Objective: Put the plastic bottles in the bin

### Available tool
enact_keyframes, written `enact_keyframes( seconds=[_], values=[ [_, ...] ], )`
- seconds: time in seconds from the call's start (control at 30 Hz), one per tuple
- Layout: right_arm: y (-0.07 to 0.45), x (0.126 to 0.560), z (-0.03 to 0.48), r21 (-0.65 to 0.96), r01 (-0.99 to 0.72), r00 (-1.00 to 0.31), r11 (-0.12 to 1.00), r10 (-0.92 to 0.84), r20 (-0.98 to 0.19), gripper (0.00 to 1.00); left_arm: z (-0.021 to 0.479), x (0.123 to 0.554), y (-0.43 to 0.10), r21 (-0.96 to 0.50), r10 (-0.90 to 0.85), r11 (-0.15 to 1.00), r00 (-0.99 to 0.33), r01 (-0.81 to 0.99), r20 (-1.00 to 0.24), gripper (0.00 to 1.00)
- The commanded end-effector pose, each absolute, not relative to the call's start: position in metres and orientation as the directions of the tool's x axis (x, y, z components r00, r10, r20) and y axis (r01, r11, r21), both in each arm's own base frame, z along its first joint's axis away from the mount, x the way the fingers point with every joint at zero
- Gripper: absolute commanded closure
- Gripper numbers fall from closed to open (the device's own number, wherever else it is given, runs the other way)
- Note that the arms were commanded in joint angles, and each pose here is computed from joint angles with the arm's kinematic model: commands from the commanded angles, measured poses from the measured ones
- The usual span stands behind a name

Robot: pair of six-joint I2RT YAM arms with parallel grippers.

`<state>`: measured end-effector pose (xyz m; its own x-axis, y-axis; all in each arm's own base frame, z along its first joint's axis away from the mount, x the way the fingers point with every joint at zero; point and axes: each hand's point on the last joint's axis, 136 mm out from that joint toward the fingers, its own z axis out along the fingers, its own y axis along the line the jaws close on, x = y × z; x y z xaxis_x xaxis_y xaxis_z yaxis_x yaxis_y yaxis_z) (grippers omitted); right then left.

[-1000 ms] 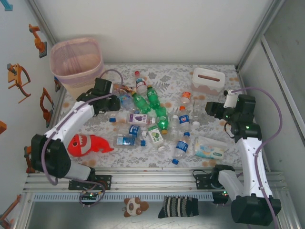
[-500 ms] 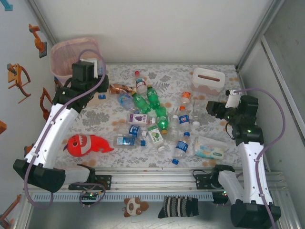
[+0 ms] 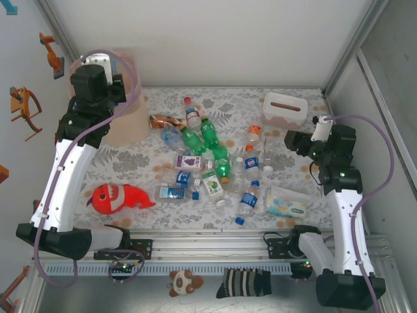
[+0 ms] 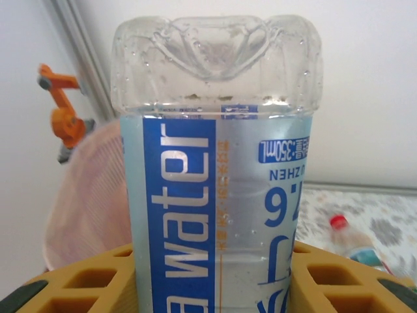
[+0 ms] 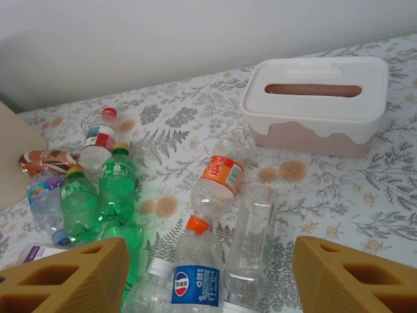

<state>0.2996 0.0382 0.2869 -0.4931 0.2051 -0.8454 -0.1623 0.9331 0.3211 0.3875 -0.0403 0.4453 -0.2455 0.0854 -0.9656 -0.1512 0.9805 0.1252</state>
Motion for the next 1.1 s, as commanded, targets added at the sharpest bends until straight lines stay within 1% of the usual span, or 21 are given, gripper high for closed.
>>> enact_keyframes(
  seconds=[0.0,0.2,0.33,0.53,0.8,1.07],
  values=[
    [0.038,0.305,0.311,0.324,-0.168,-0.434,0.931,0.225,-0.873,0.34,0.475,0.401,-0.027,0.183,0.157,0.950,-0.119,-0.251,-0.980,0.60],
    [0.039,0.304,0.318,0.330,-0.167,-0.429,0.929,0.233,-0.873,0.34,0.486,0.421,-0.018,0.191,0.195,0.919,-0.023,-0.346,-0.981,0.61],
    [0.039,0.302,0.322,0.327,-0.165,-0.425,0.930,0.232,-0.875,0.34,0.472,0.440,-0.010,0.192,0.199,0.895,-0.026,-0.403,-0.980,0.62],
    [0.039,0.298,0.325,0.325,-0.164,-0.424,0.932,0.230,-0.876,0.34,0.437,0.468,-0.001,0.133,0.126,0.893,-0.045,-0.430,-0.991,0.62],
    [0.039,0.297,0.325,0.328,-0.163,-0.430,0.931,0.232,-0.872,0.34,0.388,0.507,0.005,0.179,0.125,0.864,-0.145,-0.471,-0.982,0.61],
    [0.040,0.299,0.320,0.333,-0.157,-0.444,0.930,0.234,-0.865,0.34,0.333,0.536,0.025,0.141,-0.007,0.874,-0.301,-0.466,-0.953,0.62]
  ],
)
